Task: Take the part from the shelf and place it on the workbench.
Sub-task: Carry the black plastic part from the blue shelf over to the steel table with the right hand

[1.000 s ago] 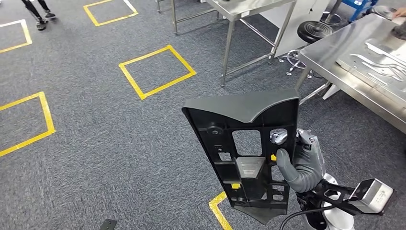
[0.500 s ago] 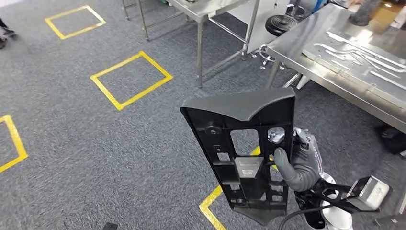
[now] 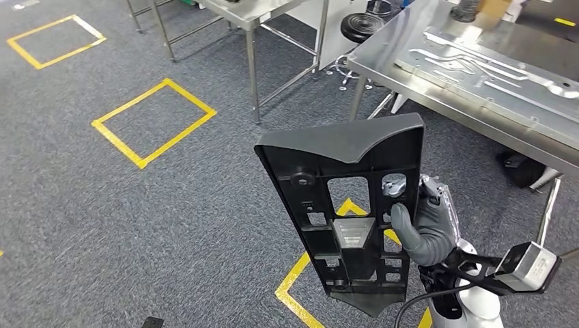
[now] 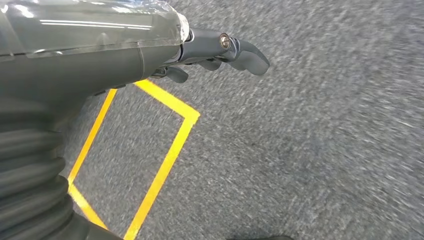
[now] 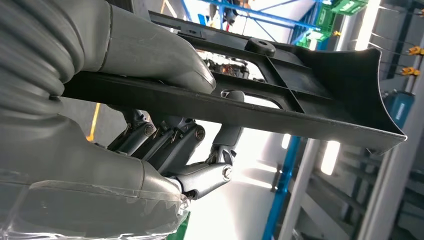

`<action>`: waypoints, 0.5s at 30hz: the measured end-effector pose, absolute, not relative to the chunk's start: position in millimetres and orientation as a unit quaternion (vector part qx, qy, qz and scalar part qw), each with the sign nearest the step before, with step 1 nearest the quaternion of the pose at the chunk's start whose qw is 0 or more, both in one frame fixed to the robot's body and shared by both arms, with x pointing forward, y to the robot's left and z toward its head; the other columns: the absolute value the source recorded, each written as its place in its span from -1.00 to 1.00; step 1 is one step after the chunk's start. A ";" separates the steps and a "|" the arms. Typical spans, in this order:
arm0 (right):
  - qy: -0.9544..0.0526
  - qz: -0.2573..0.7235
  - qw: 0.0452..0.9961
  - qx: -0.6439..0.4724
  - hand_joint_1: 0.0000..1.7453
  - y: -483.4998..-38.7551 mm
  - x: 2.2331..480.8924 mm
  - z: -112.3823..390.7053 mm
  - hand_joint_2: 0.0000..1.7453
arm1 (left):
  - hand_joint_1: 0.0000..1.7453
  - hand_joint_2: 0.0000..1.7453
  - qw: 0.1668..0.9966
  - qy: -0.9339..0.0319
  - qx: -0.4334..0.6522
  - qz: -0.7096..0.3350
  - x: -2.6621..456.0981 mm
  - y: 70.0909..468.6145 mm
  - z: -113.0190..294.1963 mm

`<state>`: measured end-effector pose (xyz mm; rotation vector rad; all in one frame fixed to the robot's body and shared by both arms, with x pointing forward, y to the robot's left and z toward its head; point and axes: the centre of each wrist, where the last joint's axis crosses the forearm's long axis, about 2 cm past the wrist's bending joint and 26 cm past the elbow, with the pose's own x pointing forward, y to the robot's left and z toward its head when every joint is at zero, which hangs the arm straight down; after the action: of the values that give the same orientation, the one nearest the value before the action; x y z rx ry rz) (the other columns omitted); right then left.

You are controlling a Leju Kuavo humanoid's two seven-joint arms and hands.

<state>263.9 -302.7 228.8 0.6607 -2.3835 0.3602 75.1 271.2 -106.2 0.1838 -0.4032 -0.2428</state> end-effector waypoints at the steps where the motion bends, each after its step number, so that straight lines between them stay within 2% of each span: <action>1: -0.905 0.137 0.313 0.252 1.00 -303.1 265.9 230.5 1.00 | -1.00 1.00 0.968 -0.201 0.091 -0.120 75.2 270.7 -106.1; 15: -0.903 0.135 0.311 0.264 1.00 -308.2 276.8 227.7 1.00 | -1.00 1.00 0.968 -0.201 0.096 -0.119 78.2 268.4 -105.4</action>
<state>276.8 -308.2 227.7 0.6957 -2.3835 0.3574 78.2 268.4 -105.4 0.1944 -0.4066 -0.2402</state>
